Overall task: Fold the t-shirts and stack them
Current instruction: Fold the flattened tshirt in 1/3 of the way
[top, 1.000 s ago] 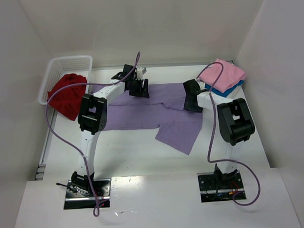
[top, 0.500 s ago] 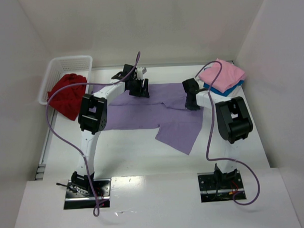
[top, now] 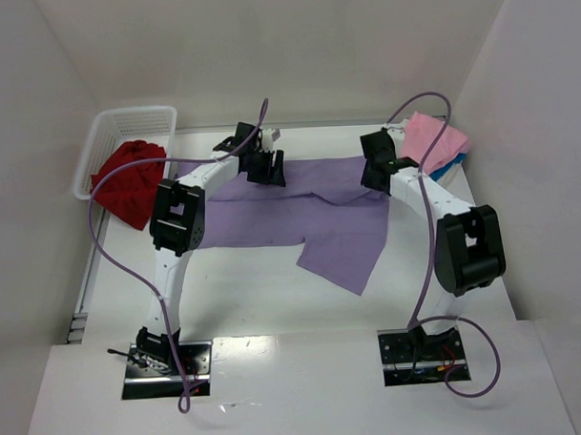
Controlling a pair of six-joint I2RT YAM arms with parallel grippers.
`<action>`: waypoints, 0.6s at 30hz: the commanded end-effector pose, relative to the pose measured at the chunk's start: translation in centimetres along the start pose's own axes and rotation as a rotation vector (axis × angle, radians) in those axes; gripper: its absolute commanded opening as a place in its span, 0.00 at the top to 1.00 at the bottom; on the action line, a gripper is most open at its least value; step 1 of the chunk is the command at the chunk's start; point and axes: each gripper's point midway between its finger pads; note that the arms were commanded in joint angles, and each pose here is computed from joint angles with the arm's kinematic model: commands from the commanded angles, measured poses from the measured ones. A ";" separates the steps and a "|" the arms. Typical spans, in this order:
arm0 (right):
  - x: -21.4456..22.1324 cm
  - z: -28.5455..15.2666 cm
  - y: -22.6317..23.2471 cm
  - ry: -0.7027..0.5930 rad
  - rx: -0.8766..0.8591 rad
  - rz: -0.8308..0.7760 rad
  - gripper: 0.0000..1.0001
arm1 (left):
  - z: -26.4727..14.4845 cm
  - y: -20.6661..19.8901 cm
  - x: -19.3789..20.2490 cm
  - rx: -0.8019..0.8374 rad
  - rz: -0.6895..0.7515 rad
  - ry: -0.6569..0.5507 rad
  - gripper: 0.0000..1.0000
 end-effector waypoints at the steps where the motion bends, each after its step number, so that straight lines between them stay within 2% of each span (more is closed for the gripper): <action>1: -2.9 -1.7 -0.7 -0.070 0.015 0.029 1.00 | 2.8 1.5 6.0 -0.013 -0.031 0.159 0.27; 6: 0.6 -0.4 -2.2 -0.002 0.053 0.014 1.00 | 2.8 1.3 6.0 -0.004 -0.032 0.159 0.27; 11: 3.4 1.0 -2.1 0.086 0.042 -0.001 0.93 | 2.7 1.3 5.6 -0.004 -0.029 0.150 0.27; 12: 3.8 1.3 -2.2 0.096 0.050 -0.006 0.89 | 2.7 1.3 5.6 -0.004 -0.029 0.150 0.27; 13: 4.3 1.5 -2.5 0.112 0.062 -0.013 0.79 | 2.7 1.3 5.6 -0.004 -0.029 0.150 0.27; 15: 4.2 1.5 -2.6 0.106 0.069 -0.005 0.74 | 3.0 1.4 6.0 -0.004 -0.032 0.159 0.27; 16: 3.9 1.3 -2.5 0.098 0.064 -0.001 0.66 | 3.0 1.4 6.0 -0.004 -0.032 0.159 0.27; 18: 3.5 0.8 -2.2 0.091 0.045 0.006 0.63 | 3.0 1.4 6.0 -0.004 -0.032 0.159 0.27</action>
Point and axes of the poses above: each gripper's point midway between its finger pads, its own z axis out along the fingers, its own y axis along the line the jaws close on, x = y × z, and after that the axes turned 8 degrees about z, right-handed
